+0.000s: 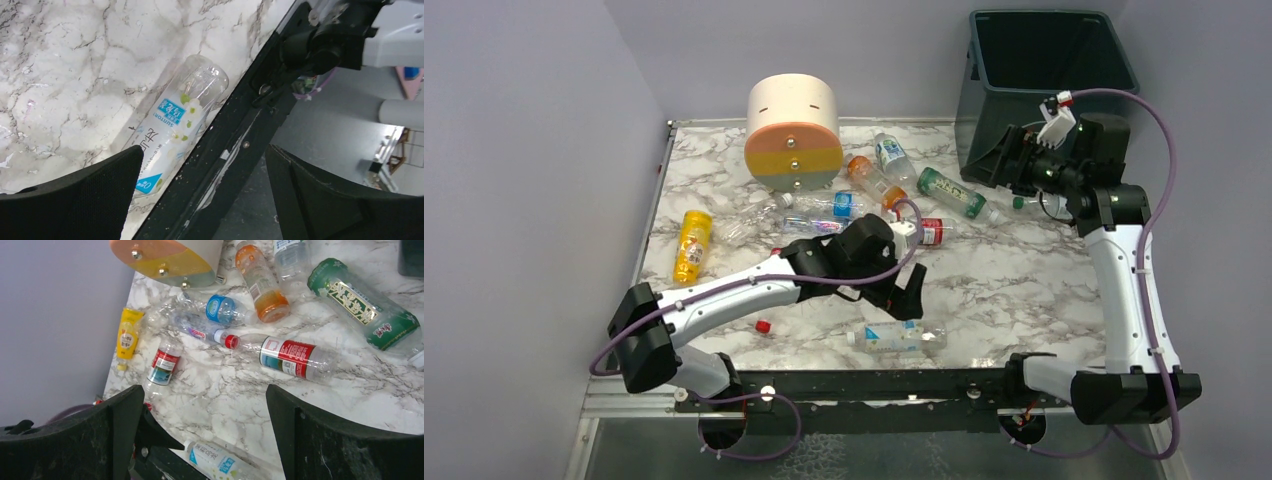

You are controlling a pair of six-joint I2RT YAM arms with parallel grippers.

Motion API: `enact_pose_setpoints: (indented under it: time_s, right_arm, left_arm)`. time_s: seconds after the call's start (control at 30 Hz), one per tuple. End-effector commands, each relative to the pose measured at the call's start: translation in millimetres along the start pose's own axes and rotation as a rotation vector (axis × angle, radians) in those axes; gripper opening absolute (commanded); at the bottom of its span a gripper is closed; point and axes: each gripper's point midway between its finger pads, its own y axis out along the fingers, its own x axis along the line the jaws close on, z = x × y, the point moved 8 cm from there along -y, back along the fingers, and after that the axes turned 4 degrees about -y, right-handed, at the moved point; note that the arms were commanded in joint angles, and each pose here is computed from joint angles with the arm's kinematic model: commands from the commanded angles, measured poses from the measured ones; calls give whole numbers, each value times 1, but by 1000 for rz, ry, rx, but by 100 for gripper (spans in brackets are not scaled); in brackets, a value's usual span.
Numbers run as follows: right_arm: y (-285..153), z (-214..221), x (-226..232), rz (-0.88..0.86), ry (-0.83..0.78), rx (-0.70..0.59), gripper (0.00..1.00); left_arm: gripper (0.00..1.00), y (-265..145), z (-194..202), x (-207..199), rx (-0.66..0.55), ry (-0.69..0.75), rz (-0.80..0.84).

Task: Put the plastic bottles in the bin
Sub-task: Place the plastic bottle in the trash bin, then adjust the plastic bottle at the center of the board.

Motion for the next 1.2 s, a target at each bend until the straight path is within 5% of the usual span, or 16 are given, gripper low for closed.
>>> enact_pose_setpoints:
  time_s: [0.0, 0.4, 1.17]
  right_arm:
    - [-4, 16, -4, 23, -14, -9, 95]
    - [-13, 49, -4, 32, -19, 20, 95]
    - [-16, 74, -16, 92, -11, 49, 95]
  left_arm:
    - [99, 11, 12, 6, 32, 74, -128]
    - [99, 43, 59, 37, 117, 160, -340]
    - [99, 82, 79, 48, 189, 249, -402]
